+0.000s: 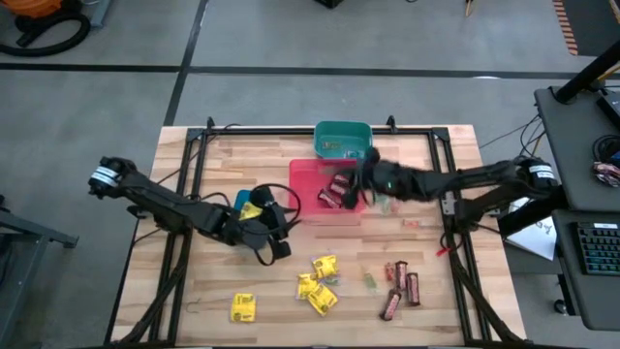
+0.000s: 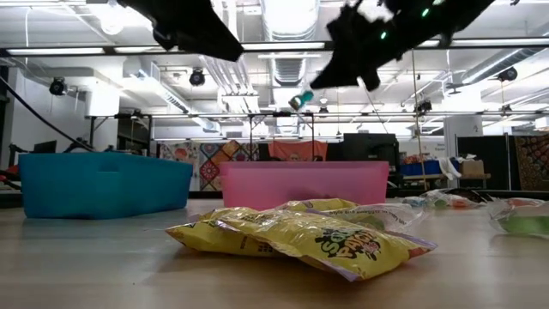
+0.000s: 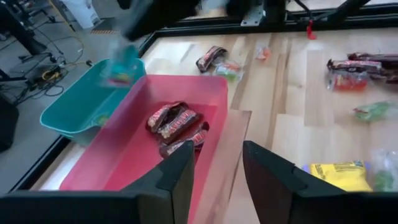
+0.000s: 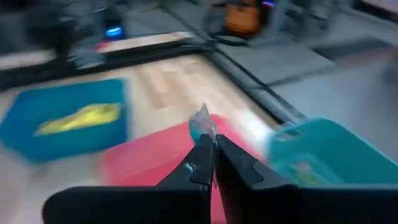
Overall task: Sort candy
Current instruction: Put the blue gummy into the green bin, then put the yellow candy into the blue bin
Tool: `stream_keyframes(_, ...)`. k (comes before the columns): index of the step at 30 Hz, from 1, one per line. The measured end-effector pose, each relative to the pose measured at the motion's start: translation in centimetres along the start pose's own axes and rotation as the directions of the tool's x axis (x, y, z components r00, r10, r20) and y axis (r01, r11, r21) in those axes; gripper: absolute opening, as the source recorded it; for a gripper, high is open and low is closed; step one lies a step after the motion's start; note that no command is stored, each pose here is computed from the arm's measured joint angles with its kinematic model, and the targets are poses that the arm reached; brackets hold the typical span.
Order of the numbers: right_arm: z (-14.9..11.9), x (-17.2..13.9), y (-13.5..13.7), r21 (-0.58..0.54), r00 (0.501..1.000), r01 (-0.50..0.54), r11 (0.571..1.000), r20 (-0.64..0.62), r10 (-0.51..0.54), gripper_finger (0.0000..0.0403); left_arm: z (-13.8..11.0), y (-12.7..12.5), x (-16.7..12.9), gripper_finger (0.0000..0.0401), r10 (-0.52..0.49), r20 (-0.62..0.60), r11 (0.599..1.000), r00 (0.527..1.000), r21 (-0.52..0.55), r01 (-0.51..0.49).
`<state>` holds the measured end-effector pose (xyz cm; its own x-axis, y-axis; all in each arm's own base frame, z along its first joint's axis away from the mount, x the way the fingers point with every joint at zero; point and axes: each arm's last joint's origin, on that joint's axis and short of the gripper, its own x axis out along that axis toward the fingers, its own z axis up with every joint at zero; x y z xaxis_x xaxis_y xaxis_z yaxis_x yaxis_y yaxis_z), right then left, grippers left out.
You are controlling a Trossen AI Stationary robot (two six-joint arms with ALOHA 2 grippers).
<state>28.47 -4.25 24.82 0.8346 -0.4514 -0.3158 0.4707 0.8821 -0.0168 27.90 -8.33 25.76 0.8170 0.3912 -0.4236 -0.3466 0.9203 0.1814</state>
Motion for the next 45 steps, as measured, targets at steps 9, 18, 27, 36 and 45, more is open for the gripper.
stream_keyframes(9,-0.5,2.4,-8.5,0.204,0.957,0.289,0.935,-0.058,-0.283,0.0008,0.1,0.8,-1.0,0.0114,0.004,-0.018,0.999,1.0,-0.044,-0.005)
stream_keyframes(18,-3.6,5.1,-12.6,0.335,0.945,0.314,0.888,-0.198,-0.26,0.0009,-0.4,0.4,-0.3,0.0114,0.037,-0.033,0.999,0.999,-0.025,-0.037)
stream_keyframes(27,-4.7,5.9,-12.9,0.346,0.932,0.345,0.872,-0.236,-0.275,0.001,-0.4,0.4,-0.2,0.0113,0.044,-0.032,0.999,0.999,-0.032,-0.045)
stream_keyframes(36,-4.4,5.7,-12.9,0.348,0.933,0.346,0.871,-0.228,-0.279,0.0076,-0.4,0.4,-0.2,0.0113,0.043,-0.033,0.998,0.999,-0.049,-0.045)
stream_keyframes(45,-3.0,4.5,-12.3,0.374,0.969,0.218,0.901,-0.191,-0.155,0.0137,-0.7,-0.6,-0.6,0.0113,-0.153,-0.08,0.987,0.985,-0.064,0.148)
